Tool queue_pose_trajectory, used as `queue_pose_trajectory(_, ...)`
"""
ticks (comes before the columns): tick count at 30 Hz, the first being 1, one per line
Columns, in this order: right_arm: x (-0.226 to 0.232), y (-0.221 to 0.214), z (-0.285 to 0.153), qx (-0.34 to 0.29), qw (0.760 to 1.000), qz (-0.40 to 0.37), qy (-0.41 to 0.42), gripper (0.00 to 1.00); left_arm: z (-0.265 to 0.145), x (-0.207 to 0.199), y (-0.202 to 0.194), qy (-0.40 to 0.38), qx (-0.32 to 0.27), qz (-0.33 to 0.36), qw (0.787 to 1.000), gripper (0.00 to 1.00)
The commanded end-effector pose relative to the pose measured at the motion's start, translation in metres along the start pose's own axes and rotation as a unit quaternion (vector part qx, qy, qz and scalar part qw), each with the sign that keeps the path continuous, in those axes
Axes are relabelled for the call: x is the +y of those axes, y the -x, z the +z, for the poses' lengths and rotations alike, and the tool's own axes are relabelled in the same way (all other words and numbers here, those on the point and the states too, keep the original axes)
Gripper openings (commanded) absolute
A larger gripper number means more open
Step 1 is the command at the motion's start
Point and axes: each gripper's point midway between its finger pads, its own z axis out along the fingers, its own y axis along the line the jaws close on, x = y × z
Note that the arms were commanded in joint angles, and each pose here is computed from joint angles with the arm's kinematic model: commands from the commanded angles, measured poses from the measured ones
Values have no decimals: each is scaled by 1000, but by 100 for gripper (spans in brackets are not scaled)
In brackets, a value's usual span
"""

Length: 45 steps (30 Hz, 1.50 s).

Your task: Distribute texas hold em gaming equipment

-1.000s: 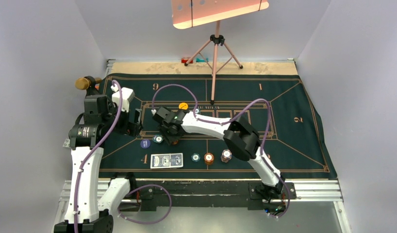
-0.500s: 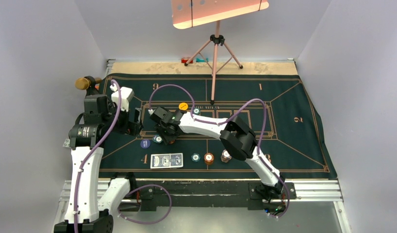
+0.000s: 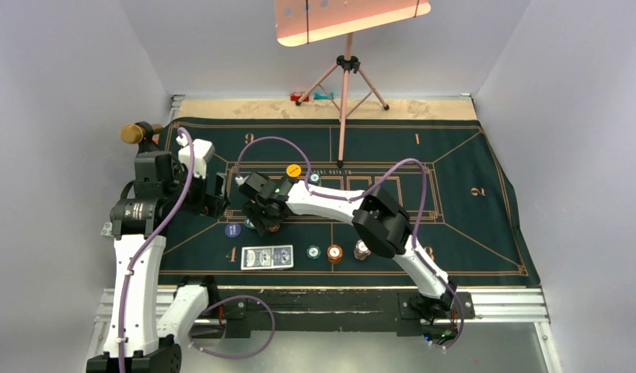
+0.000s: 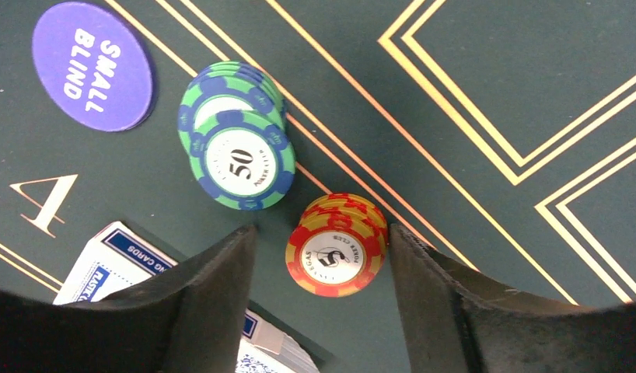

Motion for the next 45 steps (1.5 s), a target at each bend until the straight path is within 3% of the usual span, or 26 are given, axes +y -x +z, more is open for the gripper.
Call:
queue_pose_trajectory(1, 10, 7, -17, -17, 1000, -6, 22, 70, -1, 1, 11, 1, -22, -1, 1000, 100)
queue_pose_trajectory(10, -3, 41, -97, -93, 996, -10, 5, 75, -6, 2, 15, 8, -28, 3, 1000, 100)
queue_pose_trajectory(17, -33, 1, -140, -85, 996, -15, -18, 81, -9, 2, 16, 10, -29, 6, 1000, 100)
queue_pose_trajectory(25, -68, -83, -138, -22, 998, 12, -57, 90, -9, 5, 11, 17, -23, 14, 1000, 100)
queue_pose_trajectory(34, -80, -120, -128, 9, 997, 20, -70, 91, -6, 3, 6, 10, -16, 13, 1000, 100)
queue_pose_trajectory(45, -79, -142, -125, 33, 998, 13, -54, 78, -8, 4, 6, 14, -15, 14, 1000, 100)
